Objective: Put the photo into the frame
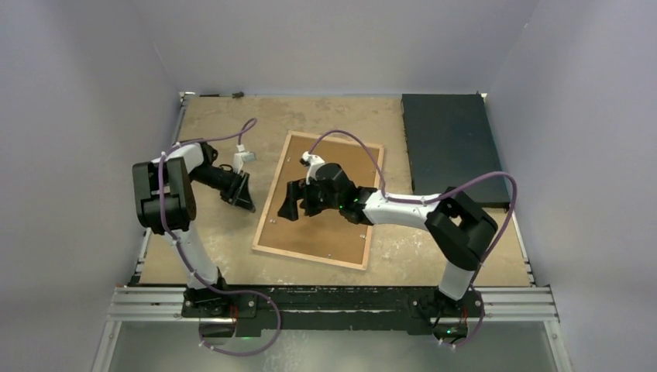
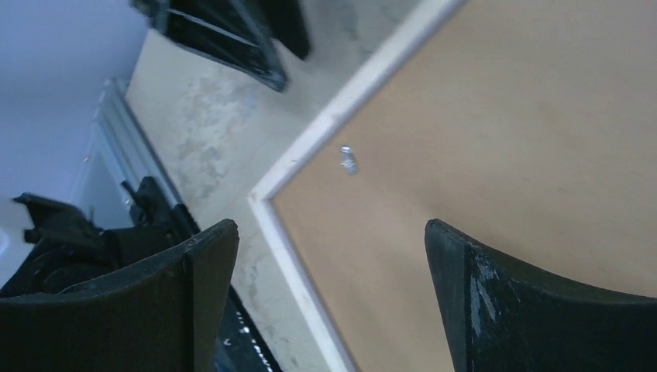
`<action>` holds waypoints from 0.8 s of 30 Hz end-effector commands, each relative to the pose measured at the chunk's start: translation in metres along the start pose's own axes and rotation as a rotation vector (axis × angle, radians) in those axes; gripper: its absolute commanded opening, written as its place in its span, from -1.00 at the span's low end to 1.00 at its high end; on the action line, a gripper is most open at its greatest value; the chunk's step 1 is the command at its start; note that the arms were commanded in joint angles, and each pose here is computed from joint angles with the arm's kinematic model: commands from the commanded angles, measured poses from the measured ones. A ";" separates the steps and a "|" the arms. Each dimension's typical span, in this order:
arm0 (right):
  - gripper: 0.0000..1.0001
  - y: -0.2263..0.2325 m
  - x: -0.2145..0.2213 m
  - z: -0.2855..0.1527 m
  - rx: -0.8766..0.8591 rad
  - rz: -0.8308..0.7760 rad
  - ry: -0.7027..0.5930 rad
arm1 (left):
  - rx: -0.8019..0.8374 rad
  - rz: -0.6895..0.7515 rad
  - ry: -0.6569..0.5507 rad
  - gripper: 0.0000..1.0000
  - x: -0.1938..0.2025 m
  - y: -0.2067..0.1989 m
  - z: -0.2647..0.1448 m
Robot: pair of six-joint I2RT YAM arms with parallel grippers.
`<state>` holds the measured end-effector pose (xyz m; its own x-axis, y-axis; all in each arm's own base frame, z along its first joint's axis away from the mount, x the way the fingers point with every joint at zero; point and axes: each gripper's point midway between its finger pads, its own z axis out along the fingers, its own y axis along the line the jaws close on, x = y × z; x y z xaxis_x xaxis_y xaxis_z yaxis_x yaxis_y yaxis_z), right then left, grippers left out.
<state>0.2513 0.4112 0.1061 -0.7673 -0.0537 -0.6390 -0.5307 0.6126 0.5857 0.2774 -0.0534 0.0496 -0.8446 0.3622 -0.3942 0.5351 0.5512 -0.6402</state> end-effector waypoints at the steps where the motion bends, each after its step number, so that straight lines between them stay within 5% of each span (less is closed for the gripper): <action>1: 0.83 0.052 -0.027 0.009 -0.170 -0.073 -0.077 | 0.101 0.043 0.011 -0.19 0.003 -0.016 0.021; 24: 0.78 0.059 0.021 0.073 -0.232 -0.095 0.044 | 0.076 0.008 0.079 -0.71 0.015 0.001 0.047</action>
<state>0.2323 0.4863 0.0729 -0.7566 -0.1422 -0.6382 -0.6189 0.4706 0.6289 0.2577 -0.0814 0.0247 -0.8628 0.4012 -0.3075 0.4863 0.4931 -0.7213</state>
